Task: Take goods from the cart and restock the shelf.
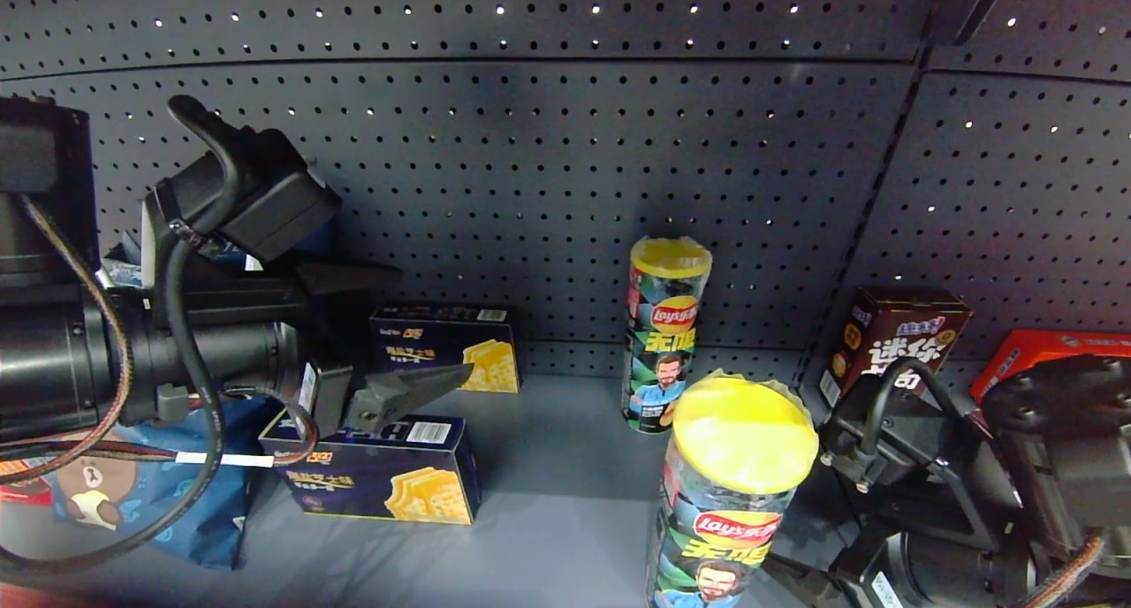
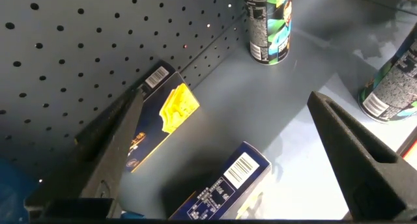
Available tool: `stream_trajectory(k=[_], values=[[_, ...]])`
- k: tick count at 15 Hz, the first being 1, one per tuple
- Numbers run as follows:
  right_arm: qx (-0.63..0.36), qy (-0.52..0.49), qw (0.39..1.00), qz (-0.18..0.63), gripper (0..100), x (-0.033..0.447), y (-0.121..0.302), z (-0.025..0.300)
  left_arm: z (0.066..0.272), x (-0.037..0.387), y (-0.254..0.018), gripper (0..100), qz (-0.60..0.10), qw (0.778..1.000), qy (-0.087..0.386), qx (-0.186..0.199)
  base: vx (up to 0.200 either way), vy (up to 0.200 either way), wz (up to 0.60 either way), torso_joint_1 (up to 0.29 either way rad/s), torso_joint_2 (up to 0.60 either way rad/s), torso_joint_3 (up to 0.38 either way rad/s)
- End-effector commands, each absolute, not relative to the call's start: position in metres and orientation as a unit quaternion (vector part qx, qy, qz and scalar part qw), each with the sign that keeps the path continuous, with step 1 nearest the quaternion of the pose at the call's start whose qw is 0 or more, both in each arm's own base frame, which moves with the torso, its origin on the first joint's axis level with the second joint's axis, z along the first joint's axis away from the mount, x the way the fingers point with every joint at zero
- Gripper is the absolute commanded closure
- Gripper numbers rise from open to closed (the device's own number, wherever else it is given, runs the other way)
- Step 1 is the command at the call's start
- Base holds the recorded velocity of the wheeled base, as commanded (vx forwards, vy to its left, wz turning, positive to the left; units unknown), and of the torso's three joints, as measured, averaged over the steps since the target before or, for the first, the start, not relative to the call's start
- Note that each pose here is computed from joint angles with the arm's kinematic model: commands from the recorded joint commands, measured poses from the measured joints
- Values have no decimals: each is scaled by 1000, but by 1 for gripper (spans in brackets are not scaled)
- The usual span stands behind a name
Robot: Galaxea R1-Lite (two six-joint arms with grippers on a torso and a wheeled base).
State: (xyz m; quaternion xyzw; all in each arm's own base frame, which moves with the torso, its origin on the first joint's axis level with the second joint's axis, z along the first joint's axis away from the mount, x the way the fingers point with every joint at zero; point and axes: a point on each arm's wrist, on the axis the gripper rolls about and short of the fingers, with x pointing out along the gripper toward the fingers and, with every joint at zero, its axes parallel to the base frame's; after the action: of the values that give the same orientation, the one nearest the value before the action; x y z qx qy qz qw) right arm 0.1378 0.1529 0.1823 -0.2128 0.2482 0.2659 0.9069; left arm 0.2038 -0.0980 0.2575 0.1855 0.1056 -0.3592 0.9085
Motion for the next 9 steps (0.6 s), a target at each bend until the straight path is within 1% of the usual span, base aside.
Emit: stream_trajectory(k=[1, 3, 6, 7, 9], values=[[-213, 248, 906, 269, 0, 140, 157, 181, 257, 204, -98, 0, -359, 909, 106, 185, 0, 0, 0, 0, 0, 0], [-212, 244, 906, 272, 0, 140, 159, 180, 256, 204, -98, 0, -360, 908, 109, 185, 0, 0, 0, 0, 0, 0], [-211, 242, 908, 270, 0, 138, 157, 181, 247, 202, -97, 0, -359, 908, 108, 185, 0, 0, 0, 0, 0, 0], [-206, 234, 911, 270, 0, 137, 155, 186, 247, 202, -97, 0, -359, 909, 106, 184, 0, 0, 0, 0, 0, 0], [-183, 202, 925, 265, 0, 133, 147, 204, 246, 202, -96, 0, -359, 909, 108, 184, 0, 0, 0, 0, 0, 0]])
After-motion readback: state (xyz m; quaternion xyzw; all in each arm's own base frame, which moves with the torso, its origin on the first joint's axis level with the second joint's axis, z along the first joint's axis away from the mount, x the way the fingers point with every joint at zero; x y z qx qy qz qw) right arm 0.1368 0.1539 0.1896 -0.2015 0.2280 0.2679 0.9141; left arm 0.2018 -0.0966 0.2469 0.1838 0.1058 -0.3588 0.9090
